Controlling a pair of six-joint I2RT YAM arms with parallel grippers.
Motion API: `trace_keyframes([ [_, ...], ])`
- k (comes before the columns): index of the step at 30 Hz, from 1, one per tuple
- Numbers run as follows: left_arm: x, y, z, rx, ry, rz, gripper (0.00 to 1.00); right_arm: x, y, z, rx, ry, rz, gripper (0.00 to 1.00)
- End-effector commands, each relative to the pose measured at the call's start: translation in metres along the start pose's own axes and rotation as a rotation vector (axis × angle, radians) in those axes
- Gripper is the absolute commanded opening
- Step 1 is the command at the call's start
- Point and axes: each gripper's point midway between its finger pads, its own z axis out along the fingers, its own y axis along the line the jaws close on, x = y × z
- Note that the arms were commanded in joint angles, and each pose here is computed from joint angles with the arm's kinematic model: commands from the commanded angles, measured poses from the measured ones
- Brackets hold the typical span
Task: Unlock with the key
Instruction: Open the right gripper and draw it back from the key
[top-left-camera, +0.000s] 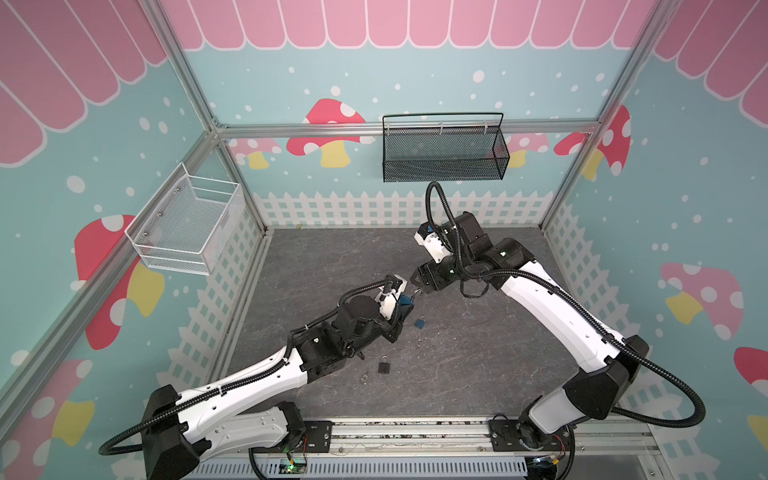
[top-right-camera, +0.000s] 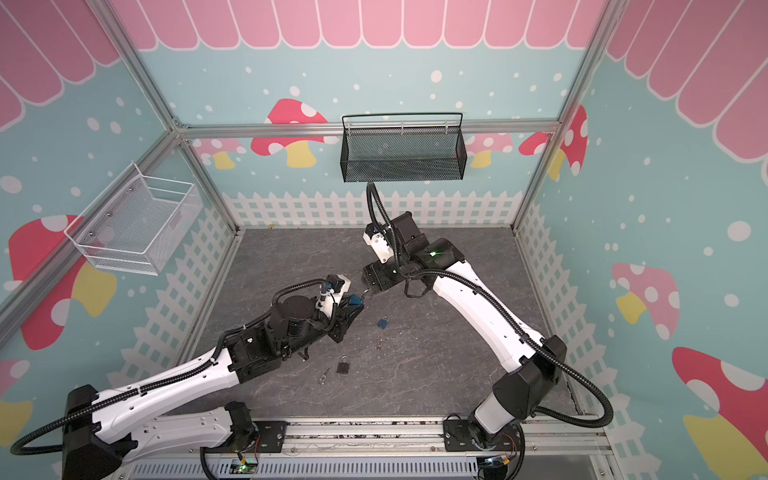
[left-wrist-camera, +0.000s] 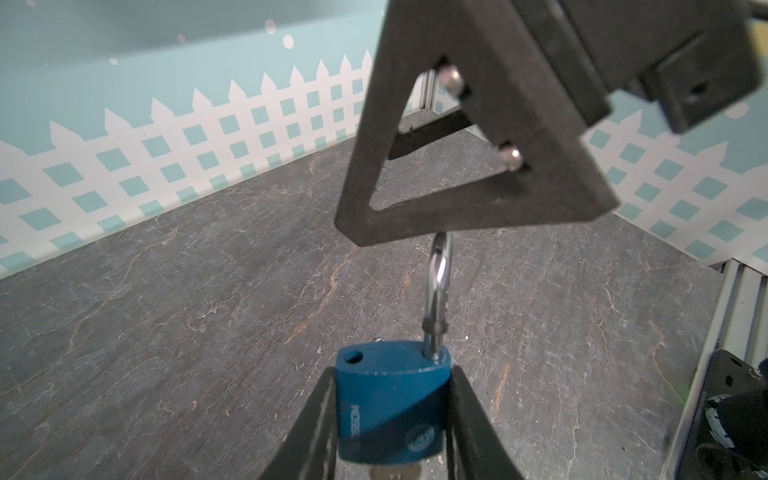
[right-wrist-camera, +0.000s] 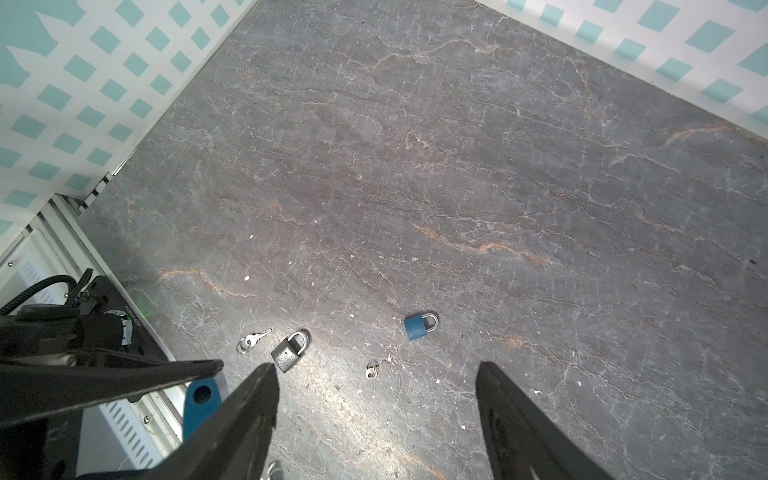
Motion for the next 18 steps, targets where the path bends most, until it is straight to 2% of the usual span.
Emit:
trace_keyframes([
  [1, -0.026, 0.004, -0.010, -0.017, -0.102, -0.009, 0.00, 0.014, 0.004, -0.009, -0.046, 0.025, -0.008, 0.78],
  [12, -0.025, 0.007, -0.007, -0.038, -0.103, -0.025, 0.00, 0.018, 0.017, -0.018, -0.169, -0.006, 0.025, 0.78],
  [18, -0.021, 0.015, -0.005, -0.087, -0.081, -0.053, 0.00, 0.020, -0.010, -0.020, -0.087, -0.021, 0.079, 0.78],
])
